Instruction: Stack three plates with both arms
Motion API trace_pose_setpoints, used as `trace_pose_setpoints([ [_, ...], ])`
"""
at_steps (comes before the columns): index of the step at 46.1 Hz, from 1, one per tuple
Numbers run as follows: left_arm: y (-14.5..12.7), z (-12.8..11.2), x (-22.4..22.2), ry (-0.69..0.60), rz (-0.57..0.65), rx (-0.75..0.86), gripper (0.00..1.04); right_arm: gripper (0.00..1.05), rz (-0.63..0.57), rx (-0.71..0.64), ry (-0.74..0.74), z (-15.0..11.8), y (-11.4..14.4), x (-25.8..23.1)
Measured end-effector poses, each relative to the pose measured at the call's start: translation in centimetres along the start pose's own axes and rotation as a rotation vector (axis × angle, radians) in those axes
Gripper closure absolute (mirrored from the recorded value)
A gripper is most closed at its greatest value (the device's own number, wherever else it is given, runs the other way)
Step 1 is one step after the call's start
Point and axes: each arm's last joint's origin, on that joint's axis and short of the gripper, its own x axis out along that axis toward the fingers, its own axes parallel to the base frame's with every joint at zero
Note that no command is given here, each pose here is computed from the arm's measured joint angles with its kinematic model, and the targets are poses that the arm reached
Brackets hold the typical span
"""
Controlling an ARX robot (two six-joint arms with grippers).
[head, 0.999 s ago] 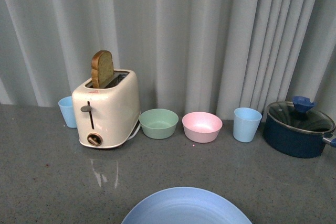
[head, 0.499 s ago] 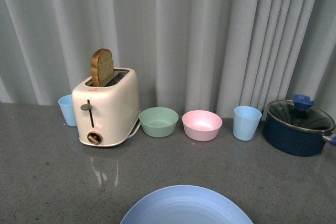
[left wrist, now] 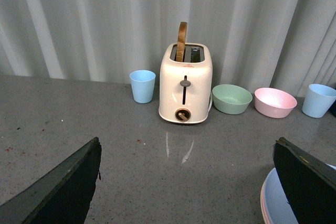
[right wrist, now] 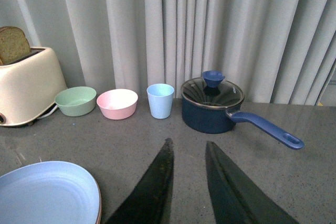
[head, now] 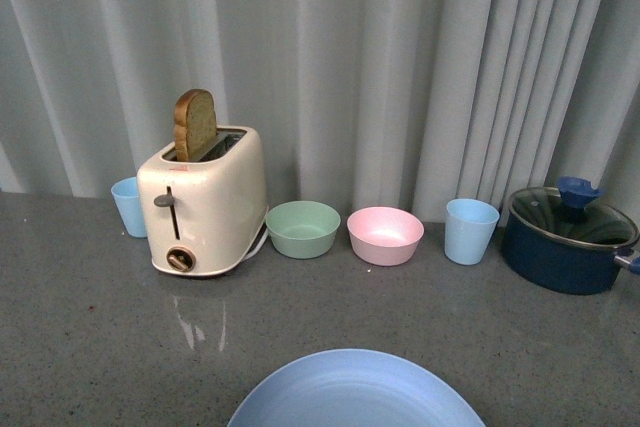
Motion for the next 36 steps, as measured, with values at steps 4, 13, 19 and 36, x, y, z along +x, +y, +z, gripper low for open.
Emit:
trace_pose_setpoints([
  [4, 0.0, 0.0, 0.0, 0.0, 0.0, 0.0, 0.07, 0.66, 0.0, 0.0, 0.0, 0.0, 0.0, 0.0],
  [13, 0.0, 0.0, 0.0, 0.0, 0.0, 0.0, 0.07, 0.29, 0.0, 0.0, 0.001, -0.01, 0.0, 0.0],
  [19, 0.0, 0.0, 0.0, 0.0, 0.0, 0.0, 0.07, 0.06, 0.0, 0.001, 0.001, -0.01, 0.0, 0.0],
  [36, 0.0, 0.0, 0.0, 0.0, 0.0, 0.0, 0.07, 0.07, 0.0, 0.0, 0.001, -0.01, 0.0, 0.0],
])
